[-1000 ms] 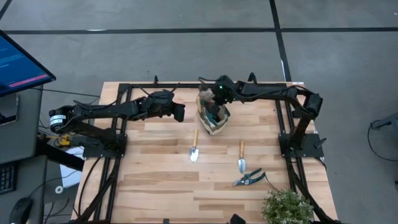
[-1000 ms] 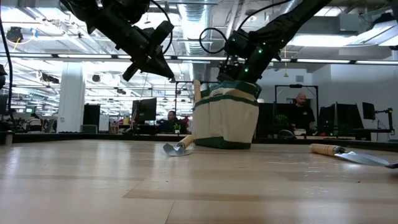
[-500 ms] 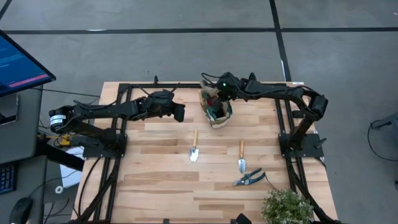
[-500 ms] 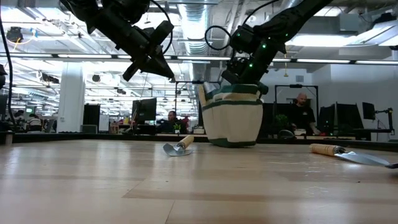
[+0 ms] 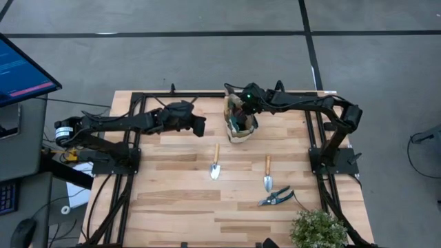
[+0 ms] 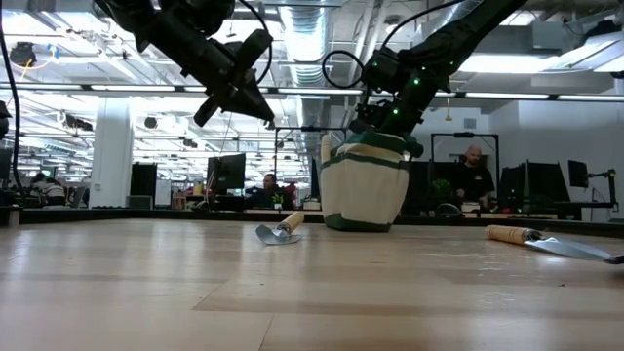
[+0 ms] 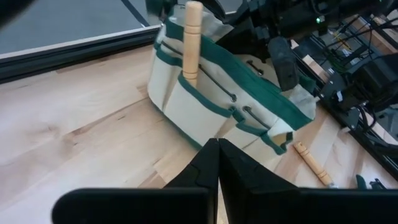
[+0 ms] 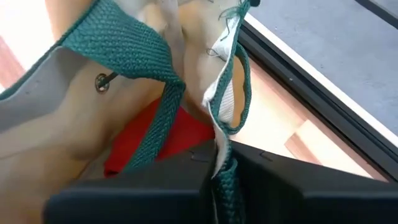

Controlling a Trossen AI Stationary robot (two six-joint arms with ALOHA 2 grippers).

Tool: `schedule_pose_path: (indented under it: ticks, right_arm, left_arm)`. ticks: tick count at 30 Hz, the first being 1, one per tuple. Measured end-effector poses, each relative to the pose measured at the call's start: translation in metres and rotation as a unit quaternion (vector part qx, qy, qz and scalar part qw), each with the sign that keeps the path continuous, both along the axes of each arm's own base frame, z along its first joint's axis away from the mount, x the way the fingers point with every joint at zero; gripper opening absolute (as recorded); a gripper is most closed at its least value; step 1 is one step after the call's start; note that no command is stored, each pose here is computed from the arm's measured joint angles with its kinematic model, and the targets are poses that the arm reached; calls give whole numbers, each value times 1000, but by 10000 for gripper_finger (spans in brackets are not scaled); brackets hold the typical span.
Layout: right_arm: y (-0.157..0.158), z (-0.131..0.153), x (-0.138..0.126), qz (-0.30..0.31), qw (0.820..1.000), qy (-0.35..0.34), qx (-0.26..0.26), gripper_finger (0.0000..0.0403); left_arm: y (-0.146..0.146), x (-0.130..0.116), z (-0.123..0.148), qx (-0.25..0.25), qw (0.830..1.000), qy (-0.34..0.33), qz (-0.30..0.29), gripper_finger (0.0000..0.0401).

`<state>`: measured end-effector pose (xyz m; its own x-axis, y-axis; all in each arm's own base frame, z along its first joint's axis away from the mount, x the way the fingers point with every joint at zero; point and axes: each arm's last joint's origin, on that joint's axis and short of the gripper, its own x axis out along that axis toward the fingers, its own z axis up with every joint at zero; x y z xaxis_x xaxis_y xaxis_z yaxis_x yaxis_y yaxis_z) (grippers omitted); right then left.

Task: Pick & Place Garden tools in Gardening bag
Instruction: Adjust the gardening bag, then put the brown trowel into the gardening bag

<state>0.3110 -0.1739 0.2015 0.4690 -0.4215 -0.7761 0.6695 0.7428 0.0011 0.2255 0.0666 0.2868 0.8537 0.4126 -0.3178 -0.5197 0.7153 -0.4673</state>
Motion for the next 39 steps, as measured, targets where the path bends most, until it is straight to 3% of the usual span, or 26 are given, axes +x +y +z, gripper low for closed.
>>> schedule_pose_path:
  ticks: [7, 18, 25, 28, 32, 39]
  right_arm:
    - [2, 7, -2, 6, 1000, -7, 5, 99]
    - [14, 57, -26, 1, 999, -47, -12, 192]
    - [58, 93, -79, -87, 992, -19, 89, 194]
    - [85, 94, -92, -113, 984, 18, 134, 187]
    - [117, 84, -94, -160, 976, 55, 139, 183]
    - [166, 35, -97, -217, 955, 56, 193, 217]
  left_arm:
    - [-6, 2, 0, -2, 1000, -1, -13, 5]
    - [-6, 2, 0, 0, 1000, -1, -8, 5]
    - [-6, 2, 0, 0, 1000, -1, -7, 5]
    - [-6, 2, 0, 0, 1000, -1, -7, 5]
    - [-6, 2, 0, 0, 1000, -1, -7, 4]
    - [-7, 2, 0, -27, 999, -13, -10, 8]
